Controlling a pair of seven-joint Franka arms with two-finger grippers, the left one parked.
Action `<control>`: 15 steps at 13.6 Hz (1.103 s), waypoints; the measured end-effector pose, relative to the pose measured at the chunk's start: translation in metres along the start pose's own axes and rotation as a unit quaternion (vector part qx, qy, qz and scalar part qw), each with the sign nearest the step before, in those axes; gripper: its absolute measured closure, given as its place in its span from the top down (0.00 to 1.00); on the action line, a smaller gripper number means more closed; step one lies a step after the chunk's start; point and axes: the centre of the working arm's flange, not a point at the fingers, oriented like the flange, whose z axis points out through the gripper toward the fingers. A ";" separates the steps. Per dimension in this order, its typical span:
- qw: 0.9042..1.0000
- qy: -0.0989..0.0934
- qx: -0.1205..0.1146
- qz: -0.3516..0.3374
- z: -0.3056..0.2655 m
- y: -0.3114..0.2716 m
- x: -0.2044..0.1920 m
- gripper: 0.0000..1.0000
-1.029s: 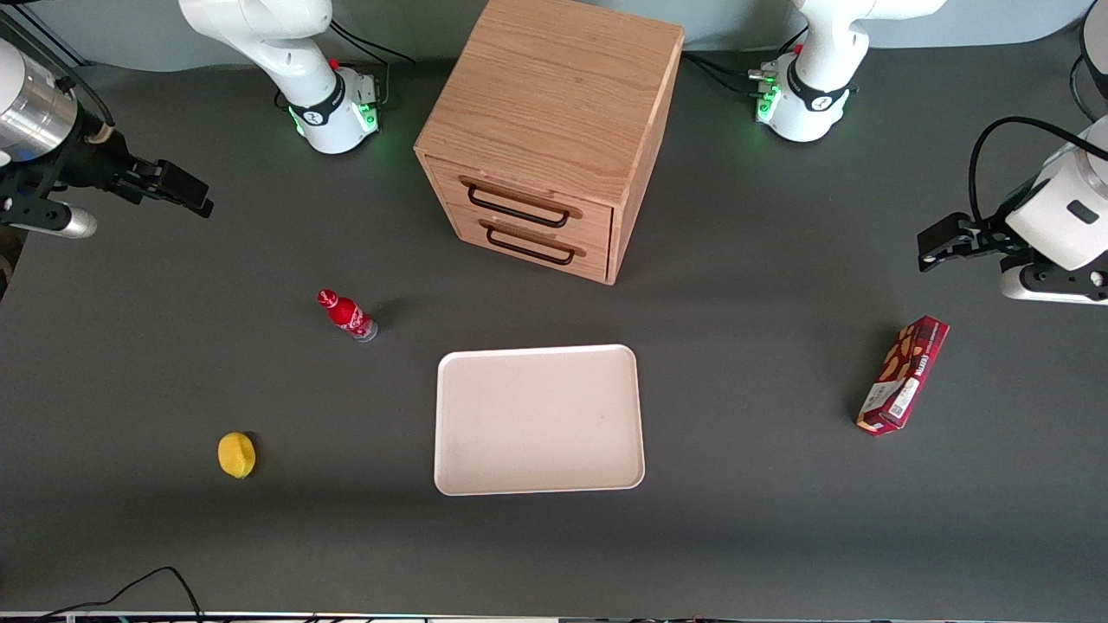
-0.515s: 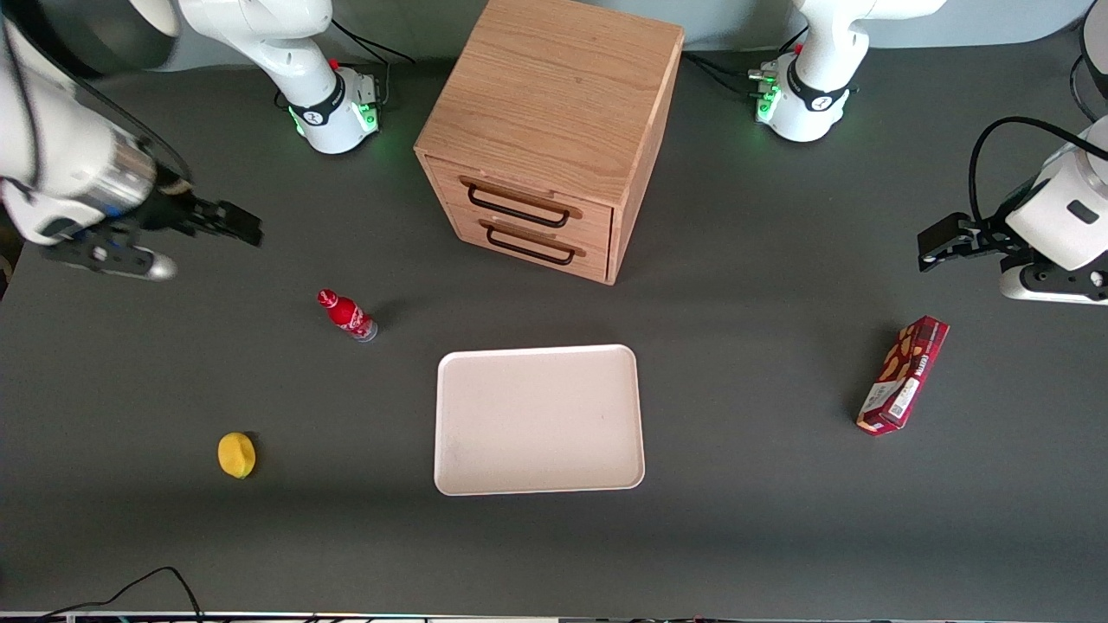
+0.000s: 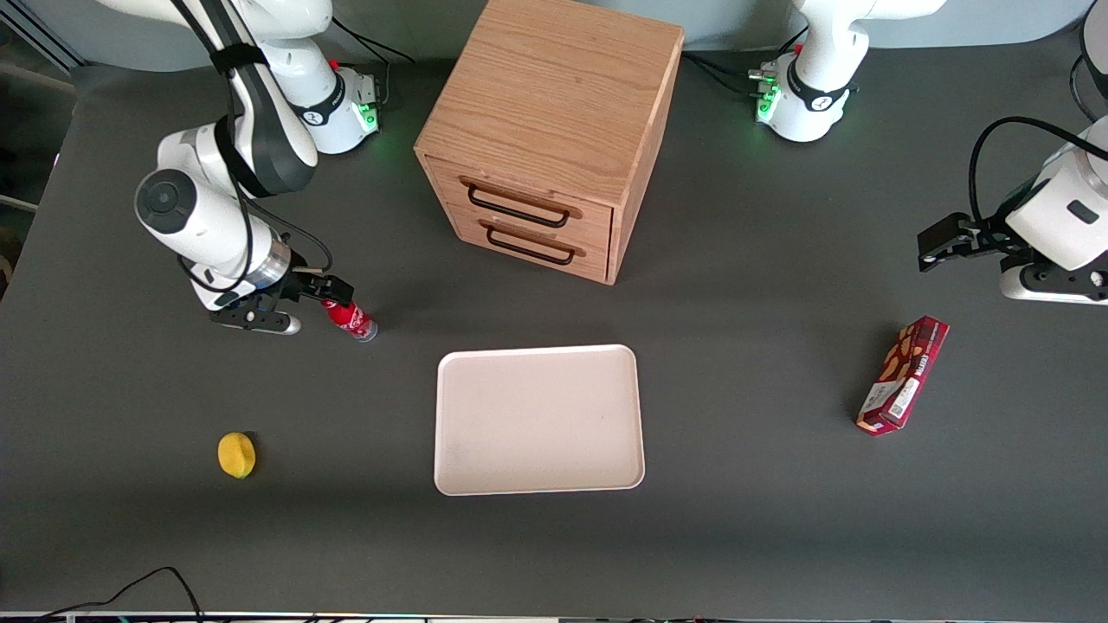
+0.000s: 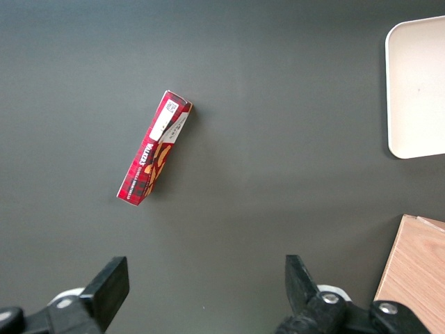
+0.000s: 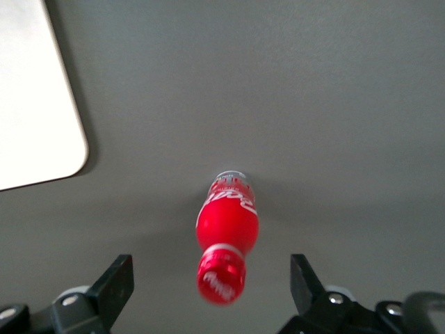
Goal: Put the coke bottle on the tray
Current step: 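Close the right gripper around the bottle's body, then lift the bottle and carry it over the white tray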
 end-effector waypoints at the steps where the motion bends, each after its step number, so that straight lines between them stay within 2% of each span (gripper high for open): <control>1: 1.000 -0.001 0.001 0.002 0.010 0.001 -0.001 1.00; 2: 1.000 -0.003 0.000 0.003 0.015 0.002 -0.003 0.91; 6: 1.000 -0.003 0.001 0.000 0.016 -0.001 -0.004 0.43; 7: 1.000 -0.002 0.000 -0.002 0.015 -0.003 -0.005 0.34; 11: 1.000 -0.011 -0.006 -0.006 -0.004 -0.007 -0.005 0.33; 13: 1.000 -0.020 -0.013 -0.008 -0.058 -0.015 0.005 0.33; 15: 1.000 -0.020 -0.016 -0.013 -0.138 -0.025 0.017 0.33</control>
